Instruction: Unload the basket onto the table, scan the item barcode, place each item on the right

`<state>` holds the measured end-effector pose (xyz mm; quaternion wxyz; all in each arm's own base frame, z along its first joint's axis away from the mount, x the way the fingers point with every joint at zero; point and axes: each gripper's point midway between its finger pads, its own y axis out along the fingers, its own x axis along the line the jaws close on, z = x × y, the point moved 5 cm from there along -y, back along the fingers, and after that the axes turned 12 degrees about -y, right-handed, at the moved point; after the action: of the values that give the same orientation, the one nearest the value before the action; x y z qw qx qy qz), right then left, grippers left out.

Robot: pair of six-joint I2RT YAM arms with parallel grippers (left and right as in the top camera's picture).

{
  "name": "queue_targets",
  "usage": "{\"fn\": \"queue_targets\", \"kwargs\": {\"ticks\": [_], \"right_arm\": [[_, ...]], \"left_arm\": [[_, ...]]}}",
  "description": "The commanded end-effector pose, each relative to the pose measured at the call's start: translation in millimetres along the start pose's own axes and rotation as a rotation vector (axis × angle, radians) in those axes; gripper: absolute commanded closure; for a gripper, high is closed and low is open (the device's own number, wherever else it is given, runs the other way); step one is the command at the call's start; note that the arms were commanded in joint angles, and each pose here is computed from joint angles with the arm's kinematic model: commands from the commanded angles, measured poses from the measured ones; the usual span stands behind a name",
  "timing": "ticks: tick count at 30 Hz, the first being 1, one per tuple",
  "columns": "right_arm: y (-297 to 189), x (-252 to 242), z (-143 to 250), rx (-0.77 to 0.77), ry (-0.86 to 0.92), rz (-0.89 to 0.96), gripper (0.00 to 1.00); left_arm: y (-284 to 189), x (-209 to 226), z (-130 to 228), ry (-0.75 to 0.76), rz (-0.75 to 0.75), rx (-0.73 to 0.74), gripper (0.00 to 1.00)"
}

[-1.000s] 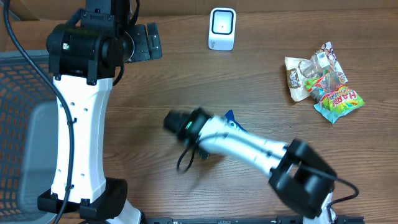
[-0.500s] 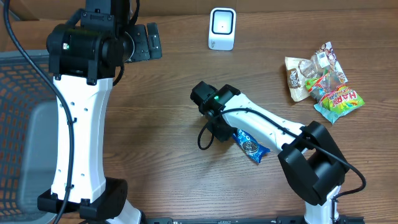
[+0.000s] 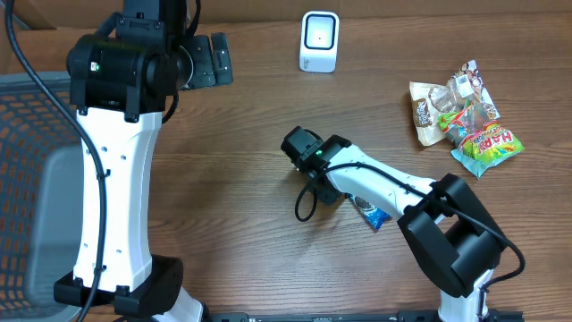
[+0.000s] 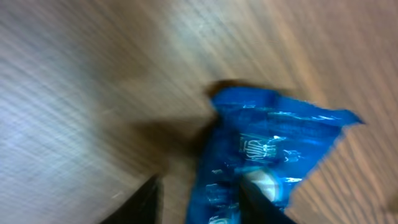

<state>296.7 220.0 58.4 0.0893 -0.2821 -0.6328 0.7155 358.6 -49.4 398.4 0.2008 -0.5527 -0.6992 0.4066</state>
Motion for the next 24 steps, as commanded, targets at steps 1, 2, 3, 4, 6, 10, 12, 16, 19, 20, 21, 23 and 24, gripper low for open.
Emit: {"fn": "queue_targets", "kwargs": {"ticks": [1, 2, 3, 4, 6, 10, 12, 16, 19, 20, 21, 23, 24], "right_arm": [[27, 3, 20, 0.062, -0.009, -0.022, 0.78], [28, 5, 21, 0.065, -0.011, -0.025, 0.85], [30, 6, 23, 0.07, -0.012, -0.028, 0.89], [31, 8, 24, 0.072, -0.013, -0.035, 0.92], [32, 11, 25, 0.071, -0.013, -0.058, 0.96], [31, 19, 25, 0.067, -0.017, -0.114, 0.96], [29, 25, 27, 0.07, -0.021, -0.157, 0.96], [17, 41, 24, 0.064, 0.0, -0.31, 0.96], [-5, 54, 9, 0.008, 0.046, -0.485, 0.96], [-16, 57, 0, -0.03, 0.062, -0.556, 0.96], [-25, 58, -7, -0.064, 0.068, -0.613, 0.96], [-46, 57, -20, -0.125, 0.079, -0.711, 0.96], [-58, 56, -27, -0.162, 0.085, -0.769, 0.96]], "left_arm": [[1, 1, -1, 0.019, -0.011, -0.007, 0.0], [1, 1, -1, 0.019, -0.011, -0.008, 0.0], [1, 1, -1, 0.019, -0.011, -0.007, 0.0], [1, 1, -1, 0.019, -0.011, -0.007, 0.0], [1, 1, -1, 0.019, -0.011, -0.007, 0.0], [1, 1, -1, 0.019, -0.011, -0.007, 0.0], [1, 1, -1, 0.019, -0.011, -0.008, 0.0], [1, 1, -1, 0.019, -0.011, -0.007, 0.0], [1, 1, -1, 0.019, -0.011, -0.007, 0.0], [1, 1, -1, 0.019, -0.011, -0.007, 0.0], [1, 1, -1, 0.019, -0.011, -0.008, 0.0], [1, 1, -1, 0.019, -0.011, -0.007, 0.0], [1, 1, -1, 0.019, -0.011, -0.008, 0.0]]}}
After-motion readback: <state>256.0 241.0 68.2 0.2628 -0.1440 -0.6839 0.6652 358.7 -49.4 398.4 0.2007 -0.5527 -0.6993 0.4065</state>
